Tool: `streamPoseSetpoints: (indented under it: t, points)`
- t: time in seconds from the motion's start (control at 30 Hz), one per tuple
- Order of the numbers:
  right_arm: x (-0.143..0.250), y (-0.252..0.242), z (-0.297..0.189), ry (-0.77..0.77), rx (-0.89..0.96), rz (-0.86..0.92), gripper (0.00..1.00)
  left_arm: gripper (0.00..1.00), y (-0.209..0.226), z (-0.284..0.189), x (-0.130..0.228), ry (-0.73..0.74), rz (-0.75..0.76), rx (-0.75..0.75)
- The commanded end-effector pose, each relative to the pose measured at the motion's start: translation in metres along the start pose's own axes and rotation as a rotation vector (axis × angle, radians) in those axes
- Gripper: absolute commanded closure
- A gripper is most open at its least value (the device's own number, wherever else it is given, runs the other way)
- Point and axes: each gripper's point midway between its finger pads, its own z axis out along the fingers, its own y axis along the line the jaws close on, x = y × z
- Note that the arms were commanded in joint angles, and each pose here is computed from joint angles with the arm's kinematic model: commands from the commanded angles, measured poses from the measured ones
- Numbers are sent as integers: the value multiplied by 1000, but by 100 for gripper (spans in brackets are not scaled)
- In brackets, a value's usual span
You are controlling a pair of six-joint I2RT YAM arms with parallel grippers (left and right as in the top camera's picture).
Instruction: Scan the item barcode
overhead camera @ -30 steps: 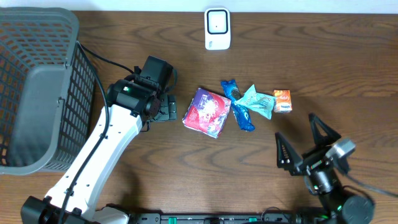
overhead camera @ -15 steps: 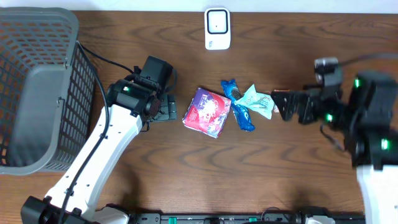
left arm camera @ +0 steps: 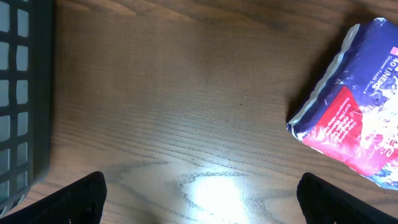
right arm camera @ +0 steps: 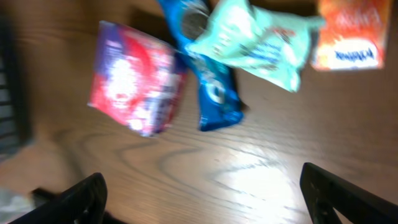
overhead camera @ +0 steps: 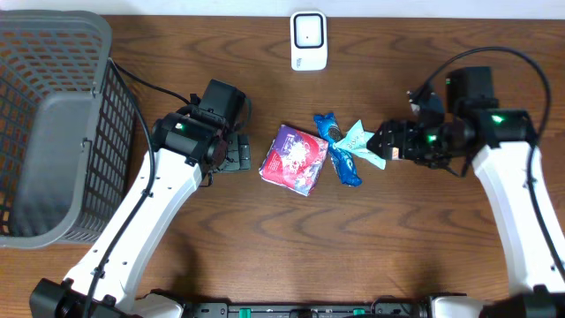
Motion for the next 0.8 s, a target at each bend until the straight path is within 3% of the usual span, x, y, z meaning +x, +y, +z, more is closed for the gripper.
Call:
streamPoseSetpoints:
  t: [0.0, 0.77]
  points:
    - [2, -8, 18, 50, 88, 55, 3, 2, 1, 0, 0, 0, -1, -12]
    - [9, 8, 38, 102, 89, -10, 1, 2, 1, 0, 0, 0, -1, -12]
